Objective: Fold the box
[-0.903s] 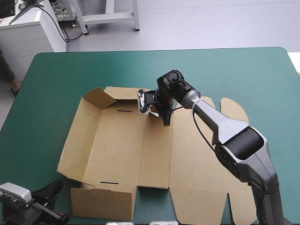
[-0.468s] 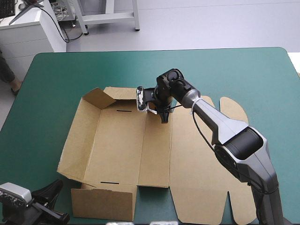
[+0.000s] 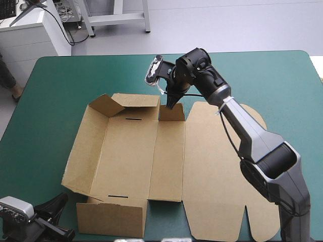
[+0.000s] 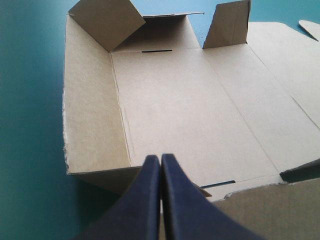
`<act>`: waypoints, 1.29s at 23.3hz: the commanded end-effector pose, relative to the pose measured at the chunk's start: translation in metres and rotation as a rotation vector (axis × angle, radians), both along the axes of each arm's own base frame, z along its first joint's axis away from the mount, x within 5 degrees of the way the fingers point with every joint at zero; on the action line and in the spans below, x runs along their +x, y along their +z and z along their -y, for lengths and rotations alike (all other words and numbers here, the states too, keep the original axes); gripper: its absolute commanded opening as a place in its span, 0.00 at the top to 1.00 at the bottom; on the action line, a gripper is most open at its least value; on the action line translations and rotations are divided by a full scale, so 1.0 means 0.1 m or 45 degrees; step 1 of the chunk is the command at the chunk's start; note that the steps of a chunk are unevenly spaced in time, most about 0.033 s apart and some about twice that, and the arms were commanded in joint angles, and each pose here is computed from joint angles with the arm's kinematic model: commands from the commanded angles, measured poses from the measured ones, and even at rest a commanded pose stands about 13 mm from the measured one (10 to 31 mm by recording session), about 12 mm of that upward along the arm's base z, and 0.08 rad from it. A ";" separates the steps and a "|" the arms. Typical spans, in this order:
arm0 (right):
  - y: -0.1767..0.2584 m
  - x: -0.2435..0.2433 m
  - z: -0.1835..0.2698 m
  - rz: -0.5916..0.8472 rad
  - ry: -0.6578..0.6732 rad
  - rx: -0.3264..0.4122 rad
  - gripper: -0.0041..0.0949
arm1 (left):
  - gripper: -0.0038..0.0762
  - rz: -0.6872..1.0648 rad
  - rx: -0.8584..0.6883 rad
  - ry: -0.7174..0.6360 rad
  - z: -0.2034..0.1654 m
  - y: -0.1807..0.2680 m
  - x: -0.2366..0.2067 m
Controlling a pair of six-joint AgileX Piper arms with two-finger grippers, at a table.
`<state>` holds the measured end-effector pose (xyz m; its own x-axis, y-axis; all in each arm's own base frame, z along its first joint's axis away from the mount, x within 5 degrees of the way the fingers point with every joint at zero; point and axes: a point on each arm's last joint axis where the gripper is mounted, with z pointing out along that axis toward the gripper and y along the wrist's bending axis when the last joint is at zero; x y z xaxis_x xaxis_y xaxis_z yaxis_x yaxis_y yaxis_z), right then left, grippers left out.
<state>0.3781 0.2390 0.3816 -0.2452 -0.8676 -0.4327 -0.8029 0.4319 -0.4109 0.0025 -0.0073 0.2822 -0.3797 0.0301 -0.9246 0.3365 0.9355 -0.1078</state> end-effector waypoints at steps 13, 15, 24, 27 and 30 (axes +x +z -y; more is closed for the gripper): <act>1.50 -1.55 1.15 0.289 -0.399 0.495 0.98 | 0.96 0.090 -0.052 -0.004 0.01 0.13 0.02; 1.44 -1.83 1.32 0.264 -0.423 0.509 0.98 | 0.96 0.090 -0.052 -0.004 0.01 0.13 0.02; 0.46 -3.02 2.02 0.164 -0.524 0.725 0.98 | 0.96 0.090 -0.052 -0.004 0.01 0.13 0.02; 0.01 -3.21 2.12 0.201 -0.507 0.809 0.98 | 0.96 0.090 -0.052 -0.004 0.01 0.13 0.02; -0.24 -3.29 2.15 0.203 -0.507 0.881 0.98 | 0.96 0.090 -0.052 -0.004 0.01 0.13 0.02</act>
<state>0.0512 0.0239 0.3657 -0.4484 -0.3237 -0.8331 -0.4944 0.8664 -0.0705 0.0026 -0.0073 0.2822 -0.3798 0.0297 -0.9246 0.3357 0.9358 -0.1078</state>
